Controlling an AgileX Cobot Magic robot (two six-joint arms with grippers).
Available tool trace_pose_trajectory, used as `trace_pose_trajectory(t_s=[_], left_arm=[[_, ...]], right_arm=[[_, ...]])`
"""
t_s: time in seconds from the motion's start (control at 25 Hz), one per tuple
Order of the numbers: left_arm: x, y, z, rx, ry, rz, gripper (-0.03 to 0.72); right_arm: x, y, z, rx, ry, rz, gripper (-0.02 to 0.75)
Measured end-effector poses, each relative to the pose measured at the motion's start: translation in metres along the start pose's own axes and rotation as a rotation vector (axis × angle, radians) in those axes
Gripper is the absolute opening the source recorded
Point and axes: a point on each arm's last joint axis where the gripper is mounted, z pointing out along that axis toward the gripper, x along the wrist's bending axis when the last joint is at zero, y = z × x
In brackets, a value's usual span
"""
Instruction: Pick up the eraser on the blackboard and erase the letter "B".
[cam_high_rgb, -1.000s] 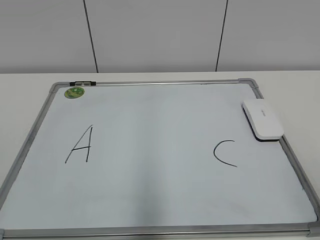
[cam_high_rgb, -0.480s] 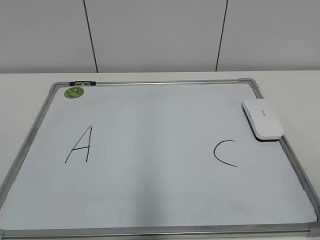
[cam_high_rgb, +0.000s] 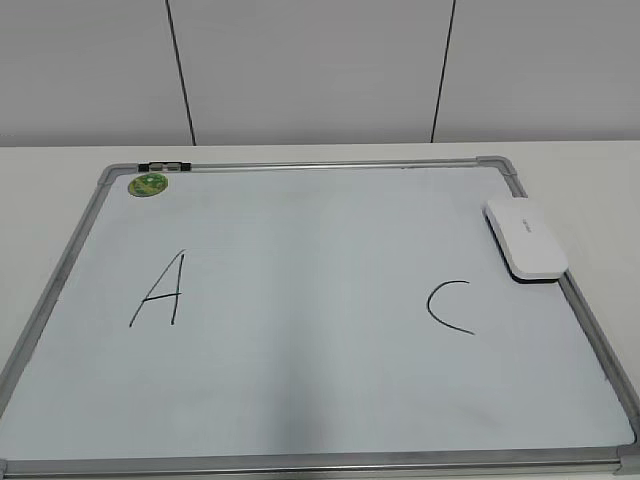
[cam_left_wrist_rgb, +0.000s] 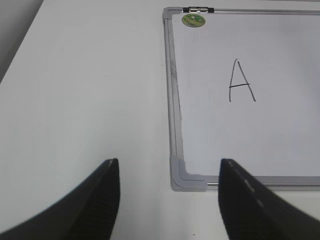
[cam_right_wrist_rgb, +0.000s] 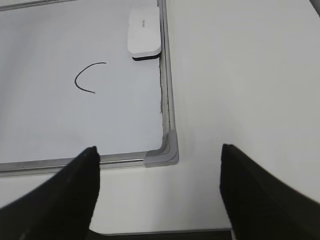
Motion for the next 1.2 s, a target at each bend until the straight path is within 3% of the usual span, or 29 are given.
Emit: trace_pose_trajectory(t_s=[1.2], left_arm=[[-0.0002, -0.0005, -0.0008, -0.008, 0.032, -0.019, 0.391]], right_arm=[[0.0000, -0.0003, -0.0002, 0.000, -0.002, 0.001, 0.555]])
